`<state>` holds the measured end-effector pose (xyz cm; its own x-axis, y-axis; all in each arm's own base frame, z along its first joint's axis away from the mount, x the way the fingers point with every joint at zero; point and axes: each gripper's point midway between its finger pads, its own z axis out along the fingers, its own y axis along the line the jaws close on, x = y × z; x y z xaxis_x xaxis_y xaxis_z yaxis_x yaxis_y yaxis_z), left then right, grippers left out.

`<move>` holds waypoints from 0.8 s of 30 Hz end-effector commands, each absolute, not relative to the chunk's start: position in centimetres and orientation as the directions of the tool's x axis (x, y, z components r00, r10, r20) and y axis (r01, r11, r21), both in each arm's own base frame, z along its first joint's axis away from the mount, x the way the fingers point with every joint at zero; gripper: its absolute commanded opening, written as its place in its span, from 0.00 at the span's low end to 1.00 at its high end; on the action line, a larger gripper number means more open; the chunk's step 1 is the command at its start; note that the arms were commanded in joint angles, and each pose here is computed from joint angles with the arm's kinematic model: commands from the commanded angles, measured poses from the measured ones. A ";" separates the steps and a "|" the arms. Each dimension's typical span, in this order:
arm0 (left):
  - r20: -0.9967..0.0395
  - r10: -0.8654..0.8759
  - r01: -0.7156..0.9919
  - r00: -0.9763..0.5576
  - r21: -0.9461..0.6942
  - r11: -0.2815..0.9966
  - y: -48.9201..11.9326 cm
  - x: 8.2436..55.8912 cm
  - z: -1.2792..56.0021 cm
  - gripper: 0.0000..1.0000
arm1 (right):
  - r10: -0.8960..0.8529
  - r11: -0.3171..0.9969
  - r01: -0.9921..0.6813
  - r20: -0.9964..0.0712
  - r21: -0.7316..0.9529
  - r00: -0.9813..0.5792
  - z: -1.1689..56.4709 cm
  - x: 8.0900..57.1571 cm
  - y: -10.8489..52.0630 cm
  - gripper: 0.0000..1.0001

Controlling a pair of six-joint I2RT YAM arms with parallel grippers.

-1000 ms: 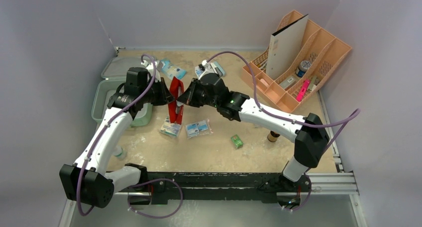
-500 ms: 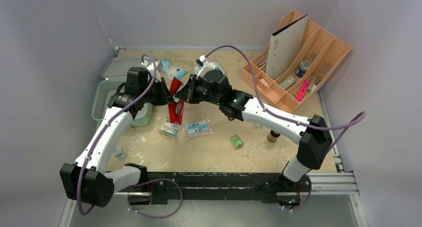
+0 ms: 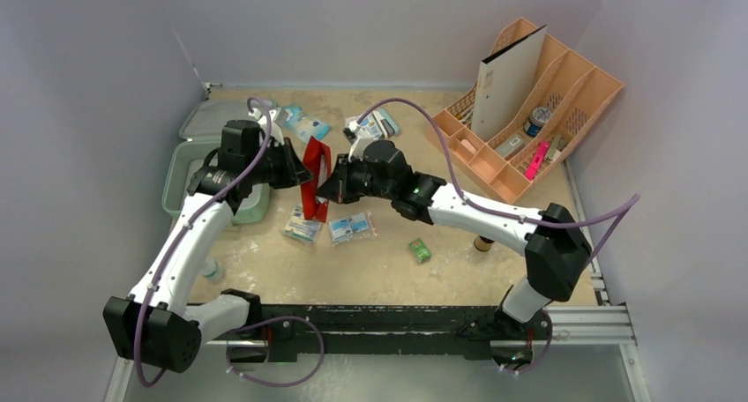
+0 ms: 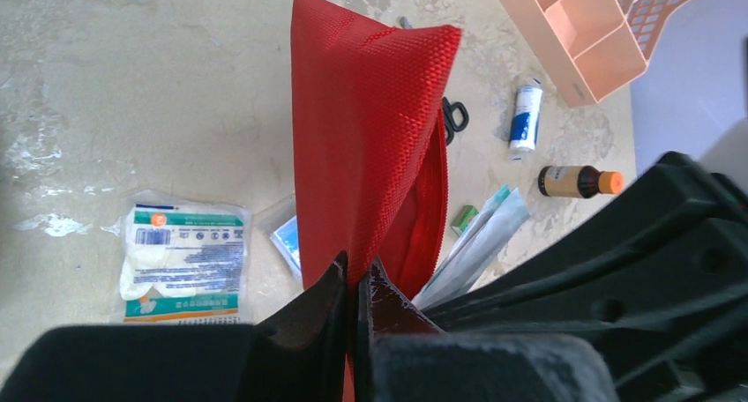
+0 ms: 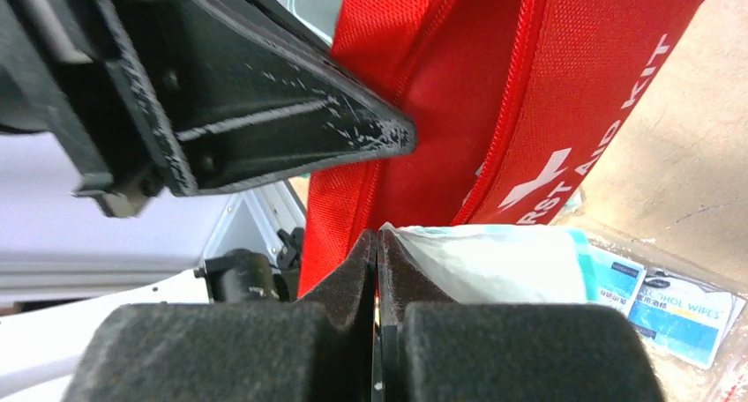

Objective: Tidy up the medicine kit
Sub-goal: Place the medical item at the medicine pouch.

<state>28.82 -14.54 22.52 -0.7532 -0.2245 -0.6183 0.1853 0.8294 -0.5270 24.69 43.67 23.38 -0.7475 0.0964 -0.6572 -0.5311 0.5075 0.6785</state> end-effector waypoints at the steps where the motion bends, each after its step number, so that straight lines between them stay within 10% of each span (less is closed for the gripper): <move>1: -0.636 -0.249 0.227 -0.731 -0.570 0.790 -15.3 28.5 24.9 0.00 | 0.066 0.390 -0.638 -0.712 0.664 -0.699 25.3 23.1 44.3 0.00; 24: -0.597 -0.232 0.224 -0.768 -0.590 0.776 -15.8 28.5 24.3 0.00 | 0.048 0.348 -0.817 -0.879 0.460 -0.475 31.1 23.1 42.6 0.00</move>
<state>28.23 -15.37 22.27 -0.7866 -0.2257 -0.5748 0.1863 0.8006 -0.5694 22.93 42.56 31.02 -0.5144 0.0490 -0.8562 -0.7892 0.3636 0.4950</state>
